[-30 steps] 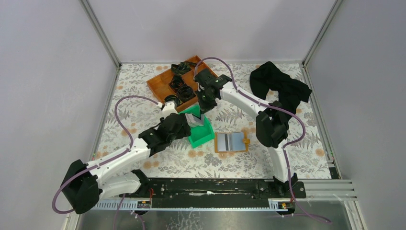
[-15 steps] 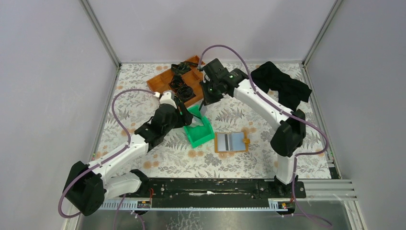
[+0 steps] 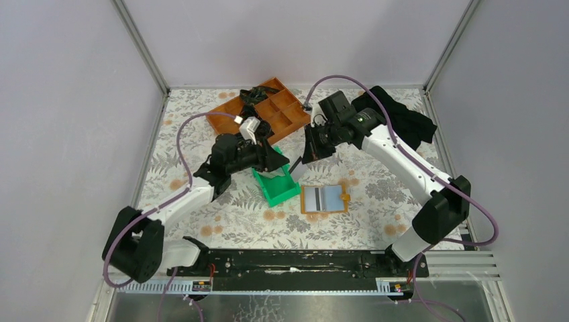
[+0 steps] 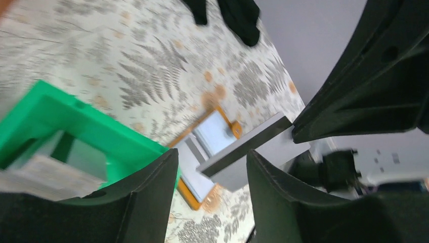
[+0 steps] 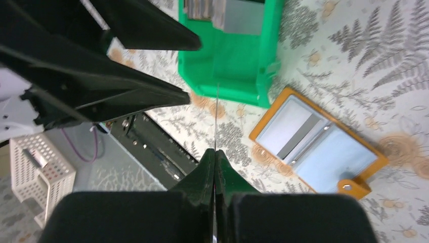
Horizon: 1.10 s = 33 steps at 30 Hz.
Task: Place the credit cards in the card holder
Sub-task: Pick up the credit card from the storage box.
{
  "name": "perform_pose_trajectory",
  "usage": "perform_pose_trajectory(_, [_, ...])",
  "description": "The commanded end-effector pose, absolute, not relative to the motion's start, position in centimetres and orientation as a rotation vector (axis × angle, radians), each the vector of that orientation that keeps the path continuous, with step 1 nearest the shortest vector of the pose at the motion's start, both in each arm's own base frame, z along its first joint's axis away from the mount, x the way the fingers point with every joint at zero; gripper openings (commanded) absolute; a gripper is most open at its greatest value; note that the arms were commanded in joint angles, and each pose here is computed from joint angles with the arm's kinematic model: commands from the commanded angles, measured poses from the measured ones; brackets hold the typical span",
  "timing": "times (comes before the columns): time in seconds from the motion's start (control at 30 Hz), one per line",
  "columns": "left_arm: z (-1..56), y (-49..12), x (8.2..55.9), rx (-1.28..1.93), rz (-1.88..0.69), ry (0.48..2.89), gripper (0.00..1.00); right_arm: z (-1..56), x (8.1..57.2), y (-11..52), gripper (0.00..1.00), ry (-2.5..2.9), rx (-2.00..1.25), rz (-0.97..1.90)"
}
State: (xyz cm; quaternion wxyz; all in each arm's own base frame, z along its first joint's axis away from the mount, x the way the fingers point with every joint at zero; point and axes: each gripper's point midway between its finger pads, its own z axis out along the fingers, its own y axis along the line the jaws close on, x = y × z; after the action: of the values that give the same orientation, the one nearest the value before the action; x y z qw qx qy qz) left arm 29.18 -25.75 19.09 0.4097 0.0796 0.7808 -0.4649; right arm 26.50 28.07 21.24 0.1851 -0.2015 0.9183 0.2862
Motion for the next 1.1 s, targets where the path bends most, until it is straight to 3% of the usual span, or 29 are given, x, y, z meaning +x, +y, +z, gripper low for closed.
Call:
perform_pose_trajectory(0.0, [21.7, -28.4, 26.5, 0.472, -1.429, 1.836, 0.57, 23.2, 24.1, 28.9, 0.0, 2.527, -0.599, 1.056])
perform_pose_trajectory(0.73, [19.6, -29.3, 23.6, 0.638, -1.676, 1.861, 0.47, 22.2, 23.4, 28.1, 0.0, 2.545, -0.542, 1.312])
perform_pose_trajectory(0.77, [19.5, -29.4, 23.3, 0.652, -1.711, 1.859, 0.39, 22.0, 23.4, 28.2, 0.0, 2.548, -0.543, 1.329])
perform_pose_trajectory(0.87, [19.6, -29.5, 23.0, 0.663, -1.753, 1.85, 0.26, 21.8, 23.5, 28.2, 0.0, 2.551, -0.542, 1.336])
perform_pose_trajectory(1.07, [19.9, -29.5, 22.2, 0.664, -1.849, 1.833, 0.06, 21.7, 23.9, 28.1, 0.0, 2.553, -0.526, 1.363])
